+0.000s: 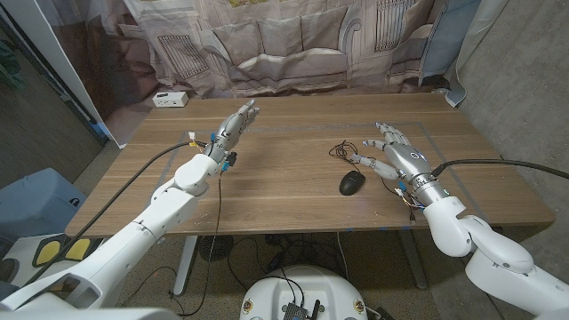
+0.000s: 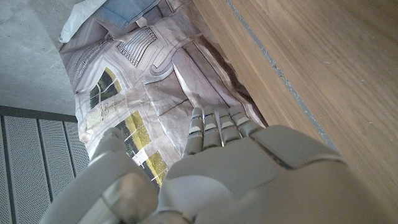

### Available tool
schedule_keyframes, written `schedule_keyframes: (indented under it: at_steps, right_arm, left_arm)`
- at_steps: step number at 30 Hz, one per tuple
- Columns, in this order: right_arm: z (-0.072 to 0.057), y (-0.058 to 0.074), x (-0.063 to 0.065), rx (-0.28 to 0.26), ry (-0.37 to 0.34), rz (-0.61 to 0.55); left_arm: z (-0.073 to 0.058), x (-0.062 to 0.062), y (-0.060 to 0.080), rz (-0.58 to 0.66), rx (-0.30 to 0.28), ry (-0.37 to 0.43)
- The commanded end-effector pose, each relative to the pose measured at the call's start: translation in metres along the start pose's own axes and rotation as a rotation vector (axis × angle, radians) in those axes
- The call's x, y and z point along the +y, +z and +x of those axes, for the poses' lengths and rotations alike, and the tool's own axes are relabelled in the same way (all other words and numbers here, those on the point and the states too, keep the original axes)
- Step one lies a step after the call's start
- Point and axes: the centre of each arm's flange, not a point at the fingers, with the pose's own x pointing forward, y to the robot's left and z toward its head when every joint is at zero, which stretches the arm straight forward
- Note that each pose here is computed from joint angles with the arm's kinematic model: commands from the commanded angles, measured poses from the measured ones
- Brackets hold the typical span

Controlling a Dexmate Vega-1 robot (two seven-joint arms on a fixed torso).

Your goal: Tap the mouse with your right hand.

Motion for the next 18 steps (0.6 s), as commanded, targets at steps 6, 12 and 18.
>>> schedule_keyframes:
  at_steps: [6,12,18]
  right_arm:
    - [0.0029,0.0009,0.0072,0.0,0.063,-0.002]
    - [0.0045,0.0031,0.0088,0.001,0.065,-0.007]
    - [0.0078,0.0028,0.0116,0.014,0.082,0.005]
  left_arm:
    - [-0.0021,-0.0029,-0.0018,0.001,0.022,-0.005]
    - [-0.0016,-0.0031,0.0009,0.003,0.015,-0.008]
    - [0.0006,-0.0015,0.0024,0.004,0.002,-0.021]
